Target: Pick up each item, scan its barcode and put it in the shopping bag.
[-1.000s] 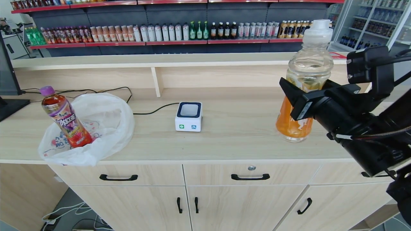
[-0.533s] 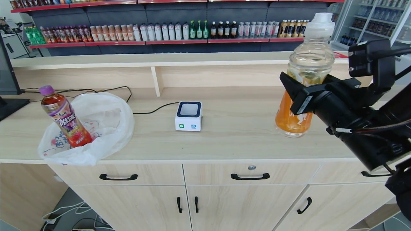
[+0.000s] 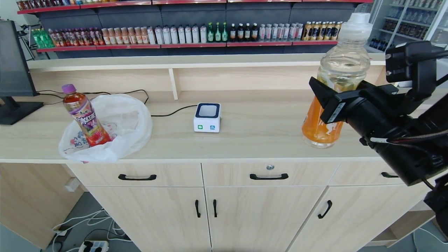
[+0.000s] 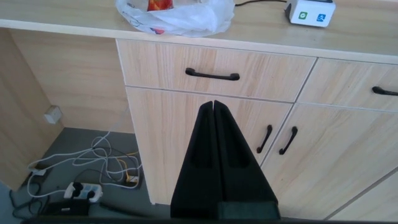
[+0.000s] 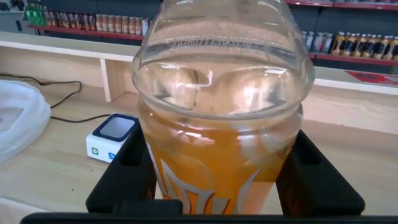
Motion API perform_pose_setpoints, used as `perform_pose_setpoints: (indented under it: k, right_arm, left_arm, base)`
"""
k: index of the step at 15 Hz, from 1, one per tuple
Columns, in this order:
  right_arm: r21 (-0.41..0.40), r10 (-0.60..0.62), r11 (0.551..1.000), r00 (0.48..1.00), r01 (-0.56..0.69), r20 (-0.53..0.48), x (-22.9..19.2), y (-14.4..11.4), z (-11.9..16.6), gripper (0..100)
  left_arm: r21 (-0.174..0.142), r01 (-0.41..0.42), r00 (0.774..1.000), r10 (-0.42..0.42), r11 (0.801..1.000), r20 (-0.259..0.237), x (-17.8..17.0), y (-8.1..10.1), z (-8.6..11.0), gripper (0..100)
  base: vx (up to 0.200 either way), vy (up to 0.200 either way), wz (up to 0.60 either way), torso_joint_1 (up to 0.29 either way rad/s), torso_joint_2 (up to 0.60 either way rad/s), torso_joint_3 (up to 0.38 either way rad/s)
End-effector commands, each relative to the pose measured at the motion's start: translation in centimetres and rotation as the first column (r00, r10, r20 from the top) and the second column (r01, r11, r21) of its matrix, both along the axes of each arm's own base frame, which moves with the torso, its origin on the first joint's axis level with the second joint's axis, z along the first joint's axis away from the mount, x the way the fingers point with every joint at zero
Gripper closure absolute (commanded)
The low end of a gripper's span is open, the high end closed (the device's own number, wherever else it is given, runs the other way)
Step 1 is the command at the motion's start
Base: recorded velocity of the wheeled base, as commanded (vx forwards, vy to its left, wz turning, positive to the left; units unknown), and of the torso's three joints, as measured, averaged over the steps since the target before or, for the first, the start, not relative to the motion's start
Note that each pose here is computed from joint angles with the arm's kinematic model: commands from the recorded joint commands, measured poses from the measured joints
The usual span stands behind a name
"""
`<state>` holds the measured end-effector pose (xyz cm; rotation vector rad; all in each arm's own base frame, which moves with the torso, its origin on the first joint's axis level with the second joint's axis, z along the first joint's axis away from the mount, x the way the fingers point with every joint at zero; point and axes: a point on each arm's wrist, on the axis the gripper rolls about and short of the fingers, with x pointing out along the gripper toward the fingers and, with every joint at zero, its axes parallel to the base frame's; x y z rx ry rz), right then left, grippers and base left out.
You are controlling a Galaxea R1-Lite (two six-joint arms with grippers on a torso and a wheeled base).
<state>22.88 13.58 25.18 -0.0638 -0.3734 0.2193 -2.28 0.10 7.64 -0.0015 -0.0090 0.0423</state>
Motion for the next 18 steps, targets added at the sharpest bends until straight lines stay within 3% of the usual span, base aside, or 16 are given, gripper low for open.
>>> perform_pose_setpoints:
  k: [1,16,18]
  right_arm:
    - [0.003,0.002,1.0,1.0,-0.002,0.007,0.0,0.1,0.2,100]
    - [-0.014,0.013,1.0,1.0,-0.013,0.028,-0.8,-0.1,0.0,100]
    - [0.003,0.021,1.0,0.999,-0.021,0.034,-1.1,-0.2,0.2,100]
  left_arm:
    - [0.0,-0.001,1.0,0.001,1.0,-0.001,0.0,0.0,0.0,100]
    - [-0.002,-0.001,1.0,0.001,1.0,-0.001,0.0,0.0,0.0,100]
    - [-0.002,-0.001,1.0,0.001,1.0,0.0,0.0,0.0,0.0,100]
  base:
    - [0.0,0.2,0.0,0.032,0.01,-0.007]
    - [0.0,0.2,0.0,0.003,0.0,0.003]
    - [0.0,0.0,0.0,0.0,0.0,0.0]
